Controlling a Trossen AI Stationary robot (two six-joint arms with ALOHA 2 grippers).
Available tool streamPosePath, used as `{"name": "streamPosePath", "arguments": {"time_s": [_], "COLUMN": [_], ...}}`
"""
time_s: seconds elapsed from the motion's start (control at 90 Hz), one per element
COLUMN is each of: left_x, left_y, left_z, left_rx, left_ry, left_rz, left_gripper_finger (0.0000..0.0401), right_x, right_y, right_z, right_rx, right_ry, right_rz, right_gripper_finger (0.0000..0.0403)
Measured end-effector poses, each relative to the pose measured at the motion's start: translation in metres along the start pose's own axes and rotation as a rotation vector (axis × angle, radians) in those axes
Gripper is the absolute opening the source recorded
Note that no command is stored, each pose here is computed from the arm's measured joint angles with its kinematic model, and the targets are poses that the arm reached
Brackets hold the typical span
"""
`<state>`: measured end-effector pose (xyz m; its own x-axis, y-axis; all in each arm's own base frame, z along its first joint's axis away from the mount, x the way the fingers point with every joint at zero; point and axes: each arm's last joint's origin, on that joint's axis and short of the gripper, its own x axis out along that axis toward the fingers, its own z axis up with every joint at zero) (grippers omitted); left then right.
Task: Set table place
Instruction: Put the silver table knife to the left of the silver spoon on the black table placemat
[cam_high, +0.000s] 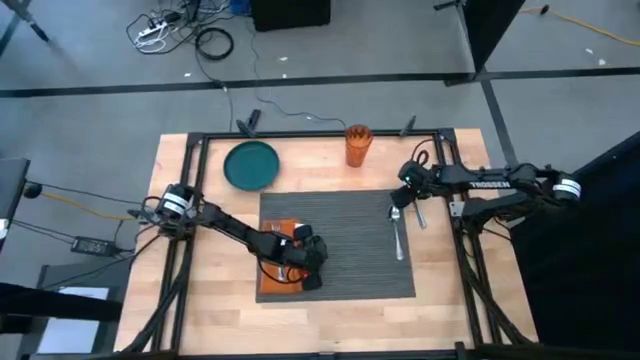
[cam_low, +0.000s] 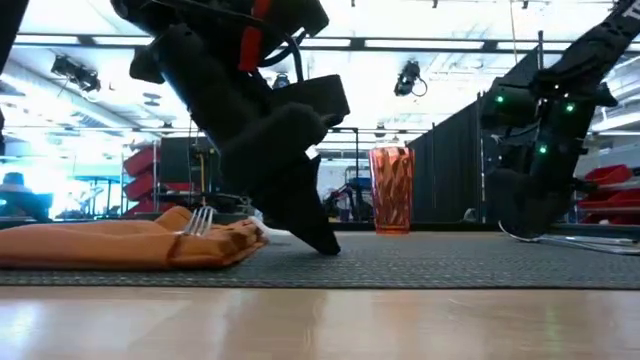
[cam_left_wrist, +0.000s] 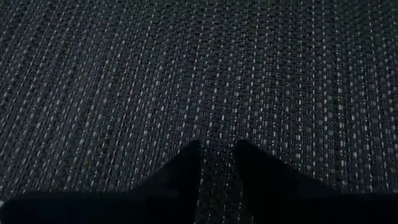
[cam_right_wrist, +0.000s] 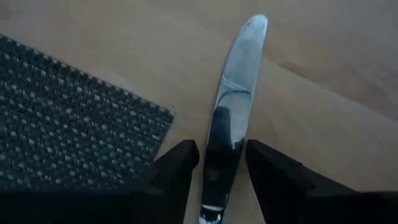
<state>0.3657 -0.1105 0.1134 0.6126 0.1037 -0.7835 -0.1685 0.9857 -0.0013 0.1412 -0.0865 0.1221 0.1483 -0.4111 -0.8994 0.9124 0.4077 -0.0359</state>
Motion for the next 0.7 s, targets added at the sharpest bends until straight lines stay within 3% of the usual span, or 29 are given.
{"name": "streamPosePath", "arguments": {"time_s": [0.467, 0.7], "left_x": [0.0004, 0.0006], "left_y": [-0.0013, -0.0018], "left_z": [0.0021, 0.0029], "left_rx": [-0.005, 0.009], "left_ry": [-0.021, -0.029], "left_rz": [-0.015, -0.019], "left_gripper_finger": [0.0094, 0.0094], "right_x": [0.0058, 0.0059], "right_y": [-0.0048, -0.0047], "right_z": [-0.0069, -0.0069], "right_rx": [-0.031, -0.032], "right_ry": [-0.033, -0.033], "right_rz": [-0.064, -0.064], "right_gripper_finger": [0.0007, 0.0001]}}
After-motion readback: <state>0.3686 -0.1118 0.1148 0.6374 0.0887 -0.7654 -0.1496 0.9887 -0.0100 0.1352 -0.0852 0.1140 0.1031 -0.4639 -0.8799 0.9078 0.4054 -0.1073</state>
